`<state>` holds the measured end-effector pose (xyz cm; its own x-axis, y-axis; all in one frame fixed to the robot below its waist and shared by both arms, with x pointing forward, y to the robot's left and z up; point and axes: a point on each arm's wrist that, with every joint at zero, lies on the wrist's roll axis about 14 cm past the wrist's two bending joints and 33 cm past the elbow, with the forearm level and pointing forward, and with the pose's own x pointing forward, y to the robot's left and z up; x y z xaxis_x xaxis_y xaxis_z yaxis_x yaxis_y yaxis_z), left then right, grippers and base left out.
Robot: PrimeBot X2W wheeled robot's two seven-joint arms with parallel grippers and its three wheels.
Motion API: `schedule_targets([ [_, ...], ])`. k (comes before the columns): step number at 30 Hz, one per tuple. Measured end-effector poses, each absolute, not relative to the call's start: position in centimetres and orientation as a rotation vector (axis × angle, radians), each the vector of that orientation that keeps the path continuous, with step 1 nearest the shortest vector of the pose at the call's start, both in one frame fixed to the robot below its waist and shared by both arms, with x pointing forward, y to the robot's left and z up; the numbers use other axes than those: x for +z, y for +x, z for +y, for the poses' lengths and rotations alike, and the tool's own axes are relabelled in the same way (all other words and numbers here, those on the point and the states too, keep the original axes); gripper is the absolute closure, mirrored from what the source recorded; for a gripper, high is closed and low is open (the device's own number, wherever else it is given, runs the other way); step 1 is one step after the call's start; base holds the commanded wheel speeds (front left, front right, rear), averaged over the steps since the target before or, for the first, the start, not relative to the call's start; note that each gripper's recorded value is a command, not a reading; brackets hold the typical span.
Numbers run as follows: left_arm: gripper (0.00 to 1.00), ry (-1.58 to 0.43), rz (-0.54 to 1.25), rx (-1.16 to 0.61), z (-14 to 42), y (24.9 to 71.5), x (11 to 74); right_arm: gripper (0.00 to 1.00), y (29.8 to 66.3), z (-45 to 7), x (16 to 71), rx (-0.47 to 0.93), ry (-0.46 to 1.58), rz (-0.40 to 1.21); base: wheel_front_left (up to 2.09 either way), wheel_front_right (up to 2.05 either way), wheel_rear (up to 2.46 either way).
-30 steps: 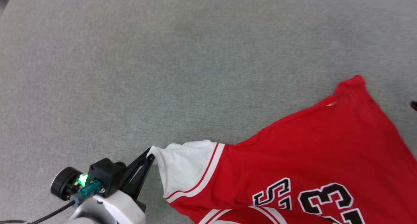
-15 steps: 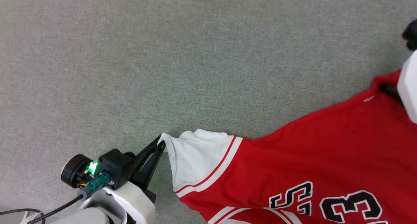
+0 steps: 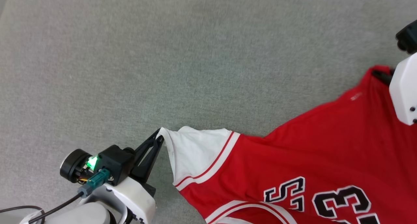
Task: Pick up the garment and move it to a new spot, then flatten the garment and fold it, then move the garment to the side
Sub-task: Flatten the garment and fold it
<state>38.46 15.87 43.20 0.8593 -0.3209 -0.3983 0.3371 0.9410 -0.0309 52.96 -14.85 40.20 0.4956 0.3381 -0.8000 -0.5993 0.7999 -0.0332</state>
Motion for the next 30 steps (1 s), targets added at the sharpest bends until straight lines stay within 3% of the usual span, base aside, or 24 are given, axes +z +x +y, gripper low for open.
schedule_targets([
  [9, 1.00, 0.113, 0.165, -0.376, 15.4, 40.8, 50.8, 1.00, 53.6, -15.6, 51.4, 0.533, -0.304, 0.520, 0.00, 0.00, 0.00],
  [18, 1.00, 0.200, -0.115, -0.454, 12.8, 46.2, 60.5, 1.00, 52.7, -17.5, 60.5, 0.442, -0.297, 0.243, 0.00, 0.00, 0.00],
  [30, 1.00, 0.413, -0.364, -0.502, 9.8, 55.5, 71.8, 1.00, 58.4, -17.4, 70.3, 0.338, -0.339, -0.043, 0.00, 0.00, 0.00],
])
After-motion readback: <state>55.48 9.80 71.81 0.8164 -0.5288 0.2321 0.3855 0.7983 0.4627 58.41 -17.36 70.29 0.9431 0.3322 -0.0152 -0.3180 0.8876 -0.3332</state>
